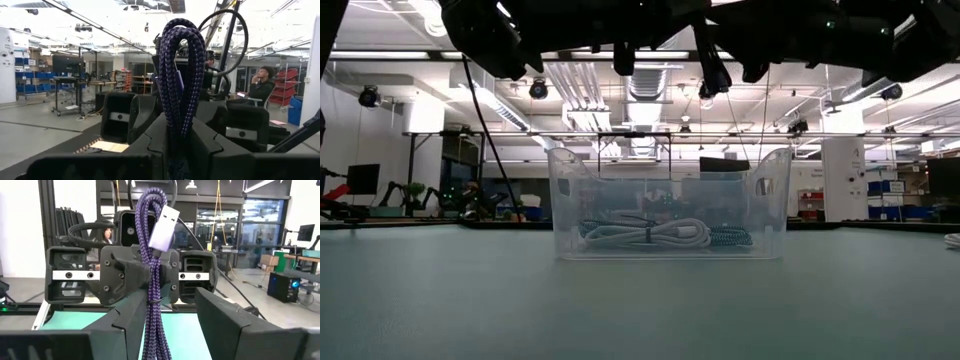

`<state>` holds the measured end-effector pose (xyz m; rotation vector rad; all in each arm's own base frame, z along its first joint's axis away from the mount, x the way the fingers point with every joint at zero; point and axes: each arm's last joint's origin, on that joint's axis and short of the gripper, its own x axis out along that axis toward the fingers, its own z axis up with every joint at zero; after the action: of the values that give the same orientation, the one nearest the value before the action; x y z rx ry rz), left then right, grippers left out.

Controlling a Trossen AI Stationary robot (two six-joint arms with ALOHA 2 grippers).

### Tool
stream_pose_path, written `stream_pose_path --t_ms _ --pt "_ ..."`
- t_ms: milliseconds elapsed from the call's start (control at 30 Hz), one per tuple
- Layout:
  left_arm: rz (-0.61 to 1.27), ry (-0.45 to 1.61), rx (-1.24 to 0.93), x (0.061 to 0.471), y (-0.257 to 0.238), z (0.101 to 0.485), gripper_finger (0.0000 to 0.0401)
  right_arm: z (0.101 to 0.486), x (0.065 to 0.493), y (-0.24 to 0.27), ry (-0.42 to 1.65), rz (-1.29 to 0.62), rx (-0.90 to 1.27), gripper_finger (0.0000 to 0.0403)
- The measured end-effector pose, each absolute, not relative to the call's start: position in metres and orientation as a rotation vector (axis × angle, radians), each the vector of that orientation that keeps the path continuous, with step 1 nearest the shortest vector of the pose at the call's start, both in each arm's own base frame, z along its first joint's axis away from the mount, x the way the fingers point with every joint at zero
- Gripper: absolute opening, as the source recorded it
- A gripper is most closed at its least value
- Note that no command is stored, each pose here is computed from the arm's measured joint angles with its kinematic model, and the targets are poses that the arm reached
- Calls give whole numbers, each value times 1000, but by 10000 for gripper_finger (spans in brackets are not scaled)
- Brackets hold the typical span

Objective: Pick and place USB-C Cables
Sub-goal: Put the purple charger cable into the transparent bin

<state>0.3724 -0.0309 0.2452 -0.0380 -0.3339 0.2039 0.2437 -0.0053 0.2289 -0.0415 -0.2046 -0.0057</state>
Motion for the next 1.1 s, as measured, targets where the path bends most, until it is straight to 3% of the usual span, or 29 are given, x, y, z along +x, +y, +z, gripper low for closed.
stream_pose_path --t_ms 633,1100 --pt "197 -303 -65 374 -34 246 26 250 198 -2 -264 46 -90 147" --pt "228 174 -180 355 -32 288 26 253 176 -2 -332 42 -99 141"
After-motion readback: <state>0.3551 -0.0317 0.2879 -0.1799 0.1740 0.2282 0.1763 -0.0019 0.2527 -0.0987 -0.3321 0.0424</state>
